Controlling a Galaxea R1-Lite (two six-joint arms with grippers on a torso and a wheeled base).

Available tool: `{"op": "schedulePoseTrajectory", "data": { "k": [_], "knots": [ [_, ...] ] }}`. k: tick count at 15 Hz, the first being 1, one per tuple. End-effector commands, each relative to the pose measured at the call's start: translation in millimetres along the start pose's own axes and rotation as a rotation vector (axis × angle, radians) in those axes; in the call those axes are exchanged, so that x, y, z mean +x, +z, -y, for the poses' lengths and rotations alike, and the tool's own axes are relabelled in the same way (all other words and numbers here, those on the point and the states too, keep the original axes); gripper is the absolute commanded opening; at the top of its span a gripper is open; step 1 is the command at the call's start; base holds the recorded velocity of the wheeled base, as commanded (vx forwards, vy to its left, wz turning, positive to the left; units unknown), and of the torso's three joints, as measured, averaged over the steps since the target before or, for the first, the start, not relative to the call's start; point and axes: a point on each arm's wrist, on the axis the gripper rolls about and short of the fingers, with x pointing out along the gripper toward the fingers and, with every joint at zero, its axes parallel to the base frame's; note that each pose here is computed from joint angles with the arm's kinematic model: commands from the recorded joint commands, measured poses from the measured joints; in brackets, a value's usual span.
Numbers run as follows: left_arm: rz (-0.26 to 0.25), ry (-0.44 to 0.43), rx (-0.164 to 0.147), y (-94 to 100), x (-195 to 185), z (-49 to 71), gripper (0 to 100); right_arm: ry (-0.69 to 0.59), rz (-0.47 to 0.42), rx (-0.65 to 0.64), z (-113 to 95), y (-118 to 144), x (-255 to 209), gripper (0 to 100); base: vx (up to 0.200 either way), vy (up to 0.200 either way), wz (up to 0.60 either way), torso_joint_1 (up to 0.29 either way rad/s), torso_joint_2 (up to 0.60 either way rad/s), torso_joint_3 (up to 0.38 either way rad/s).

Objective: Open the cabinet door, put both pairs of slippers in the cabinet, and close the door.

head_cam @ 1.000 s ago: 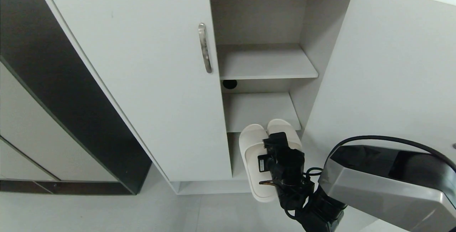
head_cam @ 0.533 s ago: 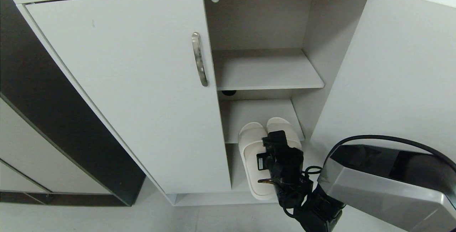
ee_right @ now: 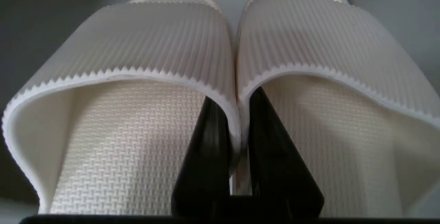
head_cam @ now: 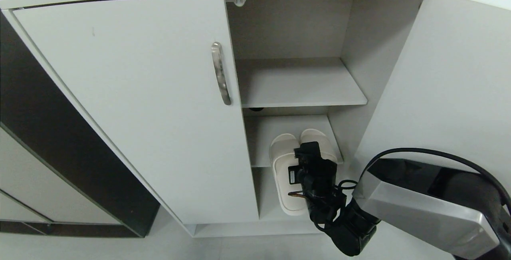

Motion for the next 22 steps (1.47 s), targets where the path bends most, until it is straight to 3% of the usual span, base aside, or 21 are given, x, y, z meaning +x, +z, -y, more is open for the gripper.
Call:
{"op": "schedulePoseTrajectory", "data": {
  "k": [1, 8, 15, 22],
  "knots": [
    [-0.001, 0.000, 0.000, 0.1, 0.1, 0.0, 0, 0.002, 0.000, 0.000, -1.0, 0.2, -0.6, 0, 0.000, 0.000, 0.00, 0.000, 0.00, 0.000],
    [-0.001, 0.002, -0.002, 0.1, 0.1, 0.0, 0, -0.019, 0.006, 0.006, -4.1, 10.0, 21.2, 0, 0.000, 0.000, 0.00, 0.000, 0.00, 0.000],
    [-0.001, 0.002, -0.004, 0.1, 0.1, -0.1, 0, -0.094, -0.041, 0.076, 3.5, 27.6, 82.6, 0, 0.000, 0.000, 0.00, 0.000, 0.00, 0.000],
    [0.000, 0.003, -0.003, 0.0, 0.0, -0.1, 0, -0.070, -0.034, 0.077, 2.9, 37.7, 101.1, 0, 0.000, 0.000, 0.00, 0.000, 0.00, 0.000]
  ]
}}
